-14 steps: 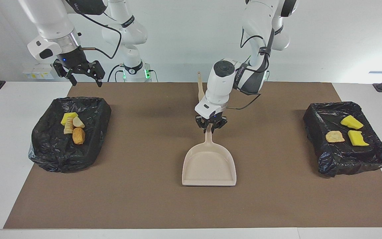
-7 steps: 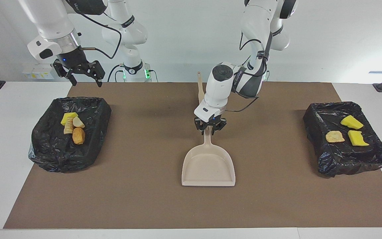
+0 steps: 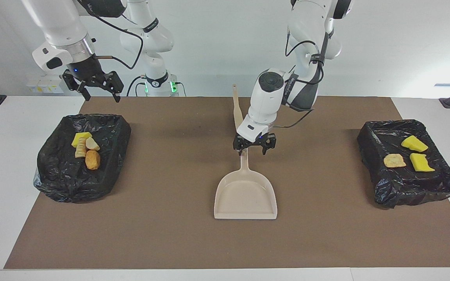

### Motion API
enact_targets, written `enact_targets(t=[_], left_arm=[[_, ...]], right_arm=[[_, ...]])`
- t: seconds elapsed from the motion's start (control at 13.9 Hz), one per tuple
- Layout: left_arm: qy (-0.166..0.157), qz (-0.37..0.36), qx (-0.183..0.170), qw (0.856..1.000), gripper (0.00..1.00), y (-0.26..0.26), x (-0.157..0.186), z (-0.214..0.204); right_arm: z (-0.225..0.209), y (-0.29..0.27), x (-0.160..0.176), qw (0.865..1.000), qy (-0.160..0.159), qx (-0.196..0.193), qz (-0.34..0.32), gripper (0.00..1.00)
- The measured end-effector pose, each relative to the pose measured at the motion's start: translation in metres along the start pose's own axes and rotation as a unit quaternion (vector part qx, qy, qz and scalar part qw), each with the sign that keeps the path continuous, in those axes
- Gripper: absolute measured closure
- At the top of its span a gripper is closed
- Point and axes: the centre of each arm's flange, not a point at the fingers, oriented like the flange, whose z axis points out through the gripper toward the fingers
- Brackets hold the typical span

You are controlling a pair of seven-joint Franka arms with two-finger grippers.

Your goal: Sweep and dump trash in bin

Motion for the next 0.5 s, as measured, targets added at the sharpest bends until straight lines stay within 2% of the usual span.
enact_targets(t=[0.5], left_arm=[[-0.063,0.061,0.021,0.996,0.00,-0.126,0.014,-0.081]], right_arm=[[0.000,0.000,0.000,1.000,0.000,0.000,0.000,0.00]])
